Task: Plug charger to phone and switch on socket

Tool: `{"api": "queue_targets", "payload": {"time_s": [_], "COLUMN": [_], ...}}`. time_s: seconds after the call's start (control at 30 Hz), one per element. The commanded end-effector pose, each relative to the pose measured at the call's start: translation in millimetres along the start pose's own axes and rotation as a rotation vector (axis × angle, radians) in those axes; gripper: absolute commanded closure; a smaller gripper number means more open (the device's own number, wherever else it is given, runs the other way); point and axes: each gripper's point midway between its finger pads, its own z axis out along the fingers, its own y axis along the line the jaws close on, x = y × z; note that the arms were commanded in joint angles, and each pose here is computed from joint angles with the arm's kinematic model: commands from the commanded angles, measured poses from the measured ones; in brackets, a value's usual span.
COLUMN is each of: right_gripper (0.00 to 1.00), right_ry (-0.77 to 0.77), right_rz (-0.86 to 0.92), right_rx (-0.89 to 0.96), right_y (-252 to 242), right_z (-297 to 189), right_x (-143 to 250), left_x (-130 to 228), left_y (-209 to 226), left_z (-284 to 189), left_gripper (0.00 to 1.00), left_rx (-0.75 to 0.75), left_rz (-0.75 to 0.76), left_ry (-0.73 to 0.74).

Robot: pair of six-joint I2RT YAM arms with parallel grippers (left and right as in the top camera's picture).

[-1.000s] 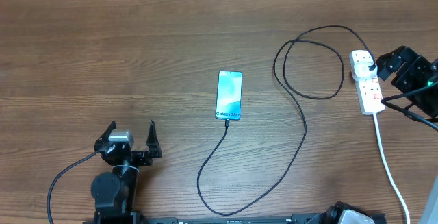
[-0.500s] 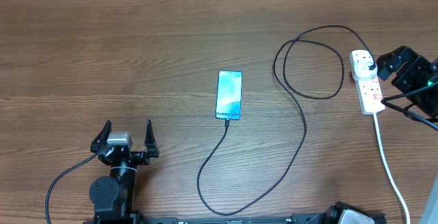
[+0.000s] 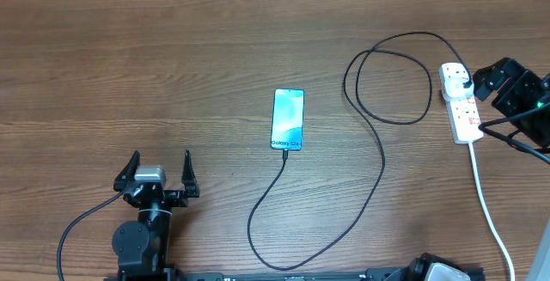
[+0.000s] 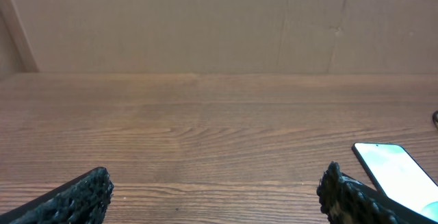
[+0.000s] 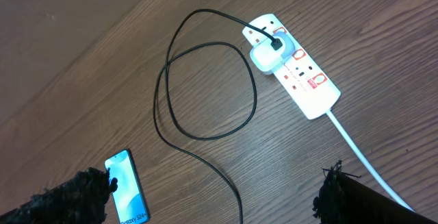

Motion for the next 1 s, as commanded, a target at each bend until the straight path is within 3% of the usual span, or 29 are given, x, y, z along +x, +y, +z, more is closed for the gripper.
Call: {"api": "queue_targets", "payload": {"time_s": [0.0,0.3,0.4,0.6,0.97], "right_gripper": [0.00,0.00,0.00,0.00,0.00], "right_ry": [-0.026,-0.040,-0.094,-0.252,-0.740], "right_rz": [-0.005,-0.012,-0.029,-0.154,-0.391], "right_rx": [-0.003,0.016,-0.058,-0.250,-0.645], "right_y": [2.9,-0.4,13.0,51.4,91.8], "right_z": [-5.6,-5.3,-3.4,15.2,27.8], "right_x": [-5.3,-7.6,-14.4,-11.1,65.5], "left_x": [0.0,0.0,0.0,0.0,0.0], "left_y": [2.5,2.5,2.5,2.5,2.5], "left_z": [-0.4,-0.4,-0.4,-0.4,-0.4], "left_gripper": [0.00,0.00,0.00,0.00,0.00], "left_rx": [-0.012,-0.012,-0.012,-0.012,-0.012], "left_rz": [0.019,0.019,0.019,0.019,0.019], "left_ry": [-0.004,-0.004,-0.004,-0.004,-0.004]}}
